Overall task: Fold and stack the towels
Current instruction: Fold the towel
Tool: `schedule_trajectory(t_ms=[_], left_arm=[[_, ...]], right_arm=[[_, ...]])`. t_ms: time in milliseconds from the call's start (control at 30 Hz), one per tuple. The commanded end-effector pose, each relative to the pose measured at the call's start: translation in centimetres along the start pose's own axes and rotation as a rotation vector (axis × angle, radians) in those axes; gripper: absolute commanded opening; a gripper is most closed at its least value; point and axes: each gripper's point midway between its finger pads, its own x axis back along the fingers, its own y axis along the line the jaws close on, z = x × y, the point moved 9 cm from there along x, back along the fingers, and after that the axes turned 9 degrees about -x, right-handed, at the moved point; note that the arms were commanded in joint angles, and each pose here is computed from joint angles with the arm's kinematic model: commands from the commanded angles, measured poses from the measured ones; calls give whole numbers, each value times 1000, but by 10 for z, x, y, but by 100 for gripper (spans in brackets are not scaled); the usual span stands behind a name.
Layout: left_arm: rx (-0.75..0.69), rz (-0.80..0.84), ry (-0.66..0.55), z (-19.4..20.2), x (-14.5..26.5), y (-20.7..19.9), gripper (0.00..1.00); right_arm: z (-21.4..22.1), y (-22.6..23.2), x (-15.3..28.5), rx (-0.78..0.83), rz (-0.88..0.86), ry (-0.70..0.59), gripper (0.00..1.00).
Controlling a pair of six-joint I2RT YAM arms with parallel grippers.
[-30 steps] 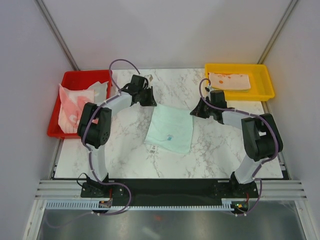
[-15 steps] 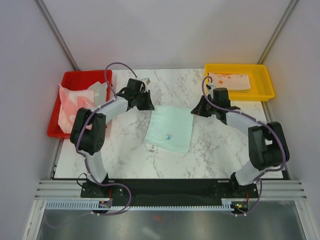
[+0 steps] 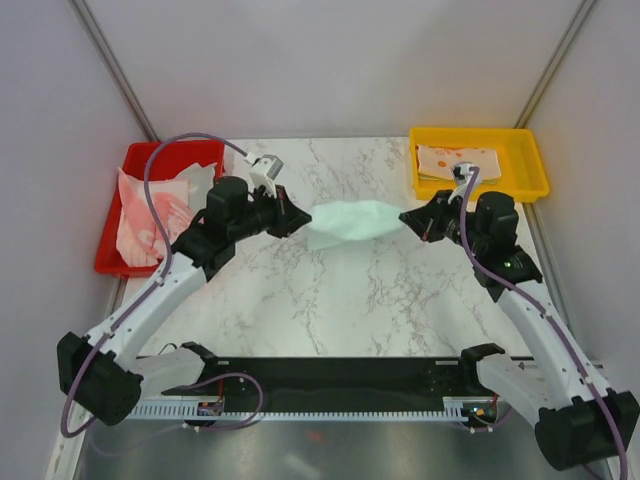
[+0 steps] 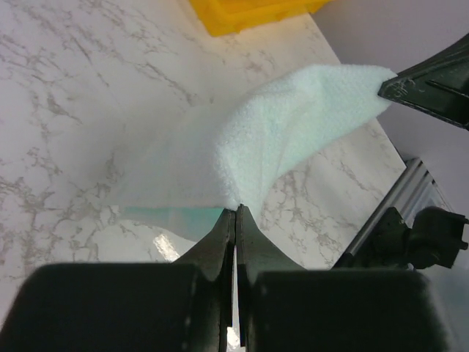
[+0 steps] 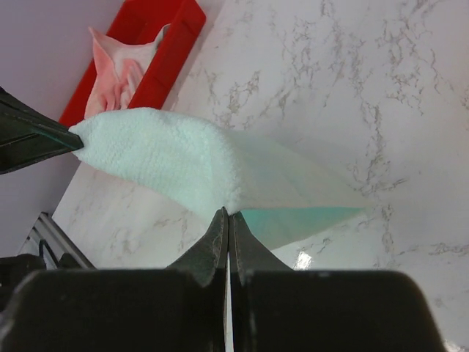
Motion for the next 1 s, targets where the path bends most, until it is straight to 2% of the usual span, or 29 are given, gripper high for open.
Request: schedule_trajectory(t_ms=[0,167,300,467,533,600,633,667,733,800,967], left_arm=[[19,31,-29,7,22,-21,2],[47,67,-62,11,42,-41,2],[65,-45,-15,14,28,-29,2],[93,-267,72,29,-18,12,2],[111,-268,69,25,-36,31,2],[141,-263,143,41,-65,54,2],[147,-264,113,31,-74,69,2],[172,-275,172,47,-95,86,2],[175,-269,159,37,-112,104,2],[202,-274,227,55,-138,128,2],[195,-268,236,51,-169,159,2]], right_arm=[[17,7,20,-21,-53,41,0],[13,31,52,-23,-122,-32,0],[-2,27,45,9,-51,-106,0],[-1,-13,-11,-25,47,-99,0],[5,-32,-36,-36,48,-98,0],[9,-46,-56,-38,49,-90,0],[21,-65,-75,-65,80,-37,0],[15,-68,-88,-47,56,-57,0],[32,-99,-119,-72,107,26,0],[22,-110,-144,-70,105,27,0],[11,-143,-195,-106,117,62,1]])
